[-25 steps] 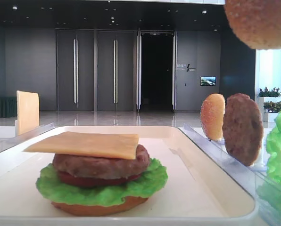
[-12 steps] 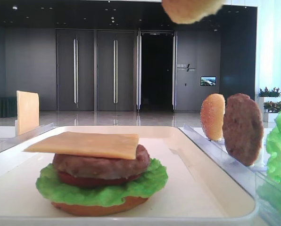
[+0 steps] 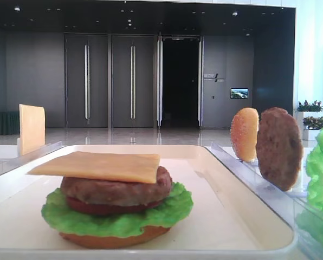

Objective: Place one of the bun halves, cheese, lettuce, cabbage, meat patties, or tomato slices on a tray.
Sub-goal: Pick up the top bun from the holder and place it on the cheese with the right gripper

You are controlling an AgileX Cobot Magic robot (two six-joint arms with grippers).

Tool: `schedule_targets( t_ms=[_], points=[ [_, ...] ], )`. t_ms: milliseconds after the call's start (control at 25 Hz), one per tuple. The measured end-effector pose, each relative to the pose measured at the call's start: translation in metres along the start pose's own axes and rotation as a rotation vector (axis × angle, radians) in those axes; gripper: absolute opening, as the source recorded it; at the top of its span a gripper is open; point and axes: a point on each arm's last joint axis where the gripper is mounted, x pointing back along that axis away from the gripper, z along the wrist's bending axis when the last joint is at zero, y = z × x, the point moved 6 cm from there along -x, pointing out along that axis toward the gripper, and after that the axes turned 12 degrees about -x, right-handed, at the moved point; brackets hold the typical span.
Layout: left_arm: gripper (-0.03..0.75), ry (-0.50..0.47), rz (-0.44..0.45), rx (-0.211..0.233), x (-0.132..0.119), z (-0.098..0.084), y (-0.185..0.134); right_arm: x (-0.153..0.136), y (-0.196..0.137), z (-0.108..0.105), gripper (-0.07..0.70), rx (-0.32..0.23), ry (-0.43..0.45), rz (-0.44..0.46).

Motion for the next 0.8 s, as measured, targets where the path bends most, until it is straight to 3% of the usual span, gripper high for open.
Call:
schedule_targets(
  t_ms=[280,520,800],
  points=[
    [0.265,0.0,0.0,0.0,0.0,0.0,0.0,-0.004,0.008,0.007,0.236,0.052,0.104,0.005],
    [0.265,0.0,0.0,0.0,0.0,0.0,0.0,0.009,0.025,-0.002,0.236,0.031,0.188,-0.038],
    [0.265,0.0,0.0,0.001,0.0,0.0,0.0,0.004,0.043,-0.009,0.235,0.006,0.288,-0.065]
  ],
)
